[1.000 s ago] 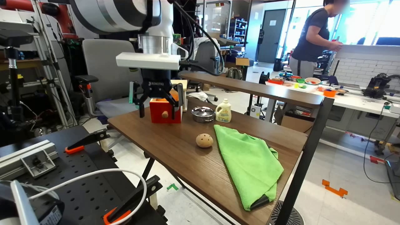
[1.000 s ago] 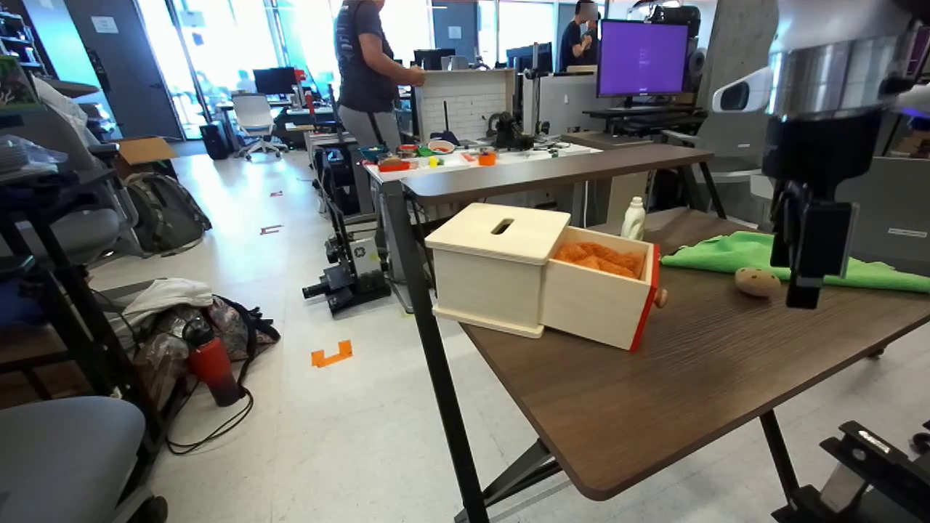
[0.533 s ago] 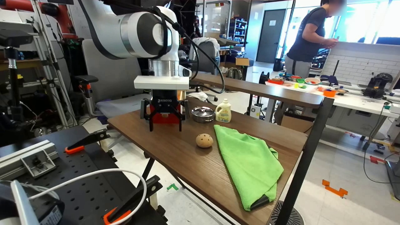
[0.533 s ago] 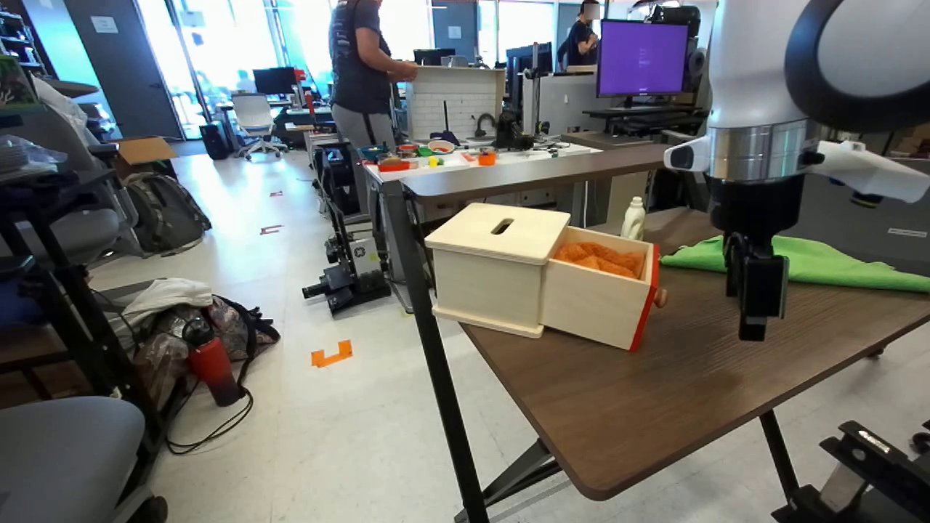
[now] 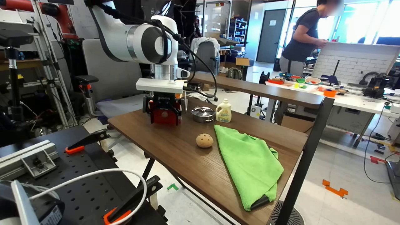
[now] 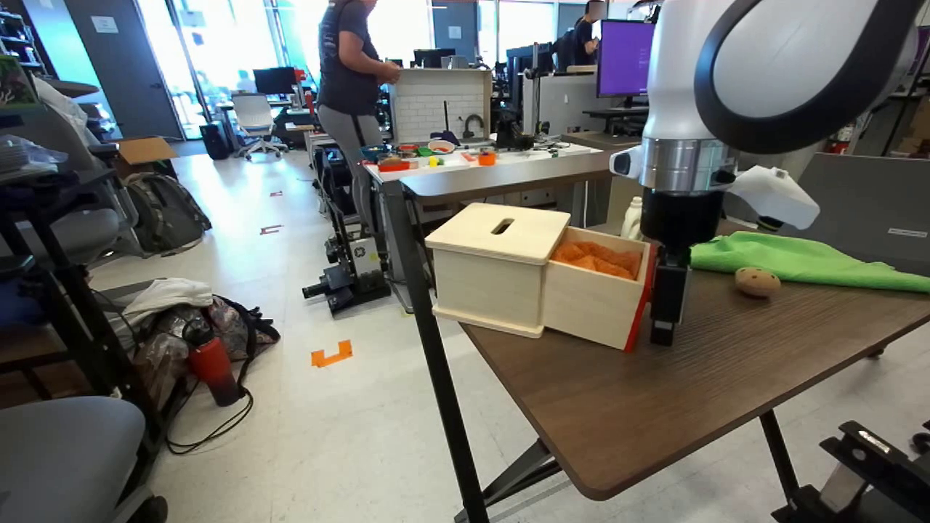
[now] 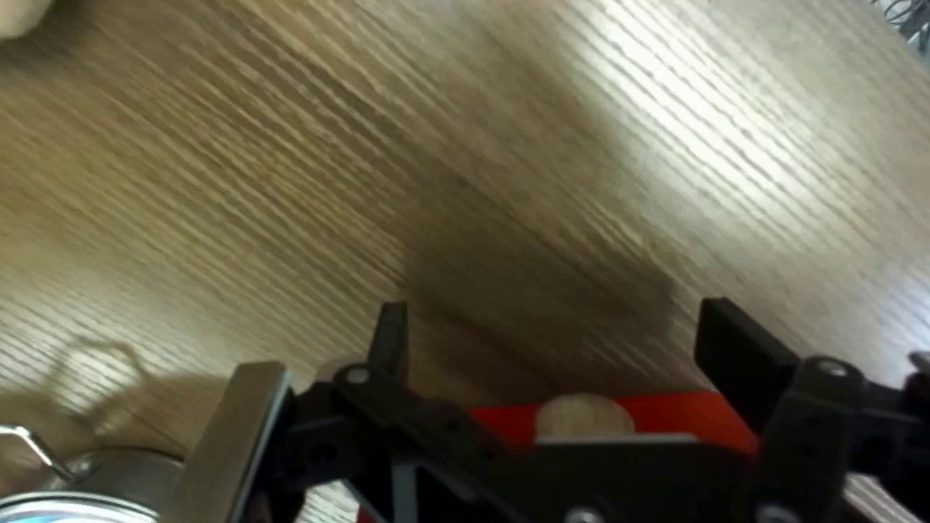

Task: Close the drawer

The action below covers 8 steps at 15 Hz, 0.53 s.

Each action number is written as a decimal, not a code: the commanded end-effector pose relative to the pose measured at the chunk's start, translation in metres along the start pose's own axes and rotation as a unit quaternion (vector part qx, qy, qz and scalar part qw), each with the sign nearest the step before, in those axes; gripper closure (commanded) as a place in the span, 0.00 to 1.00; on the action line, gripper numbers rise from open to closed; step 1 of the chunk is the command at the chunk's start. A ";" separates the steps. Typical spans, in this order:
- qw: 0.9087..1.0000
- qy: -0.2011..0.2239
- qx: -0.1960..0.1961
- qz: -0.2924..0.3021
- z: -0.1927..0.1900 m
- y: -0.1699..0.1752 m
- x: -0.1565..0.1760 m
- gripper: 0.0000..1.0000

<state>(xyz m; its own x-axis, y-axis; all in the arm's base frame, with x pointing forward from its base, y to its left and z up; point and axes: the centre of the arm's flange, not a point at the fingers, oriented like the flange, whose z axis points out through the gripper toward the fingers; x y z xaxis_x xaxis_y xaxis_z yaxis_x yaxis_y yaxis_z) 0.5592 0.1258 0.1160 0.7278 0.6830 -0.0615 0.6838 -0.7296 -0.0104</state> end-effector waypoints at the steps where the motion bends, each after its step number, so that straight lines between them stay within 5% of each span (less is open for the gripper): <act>1: 0.999 0.030 0.004 0.020 0.004 0.005 0.024 0.00; 8: 0.996 0.070 0.009 0.049 -0.010 0.014 0.058 0.00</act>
<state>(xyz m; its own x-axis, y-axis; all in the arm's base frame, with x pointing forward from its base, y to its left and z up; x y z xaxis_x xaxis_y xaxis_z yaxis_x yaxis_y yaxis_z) 0.5917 0.1450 0.1208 0.7725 0.6348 0.0188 0.6350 -0.7723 -0.0156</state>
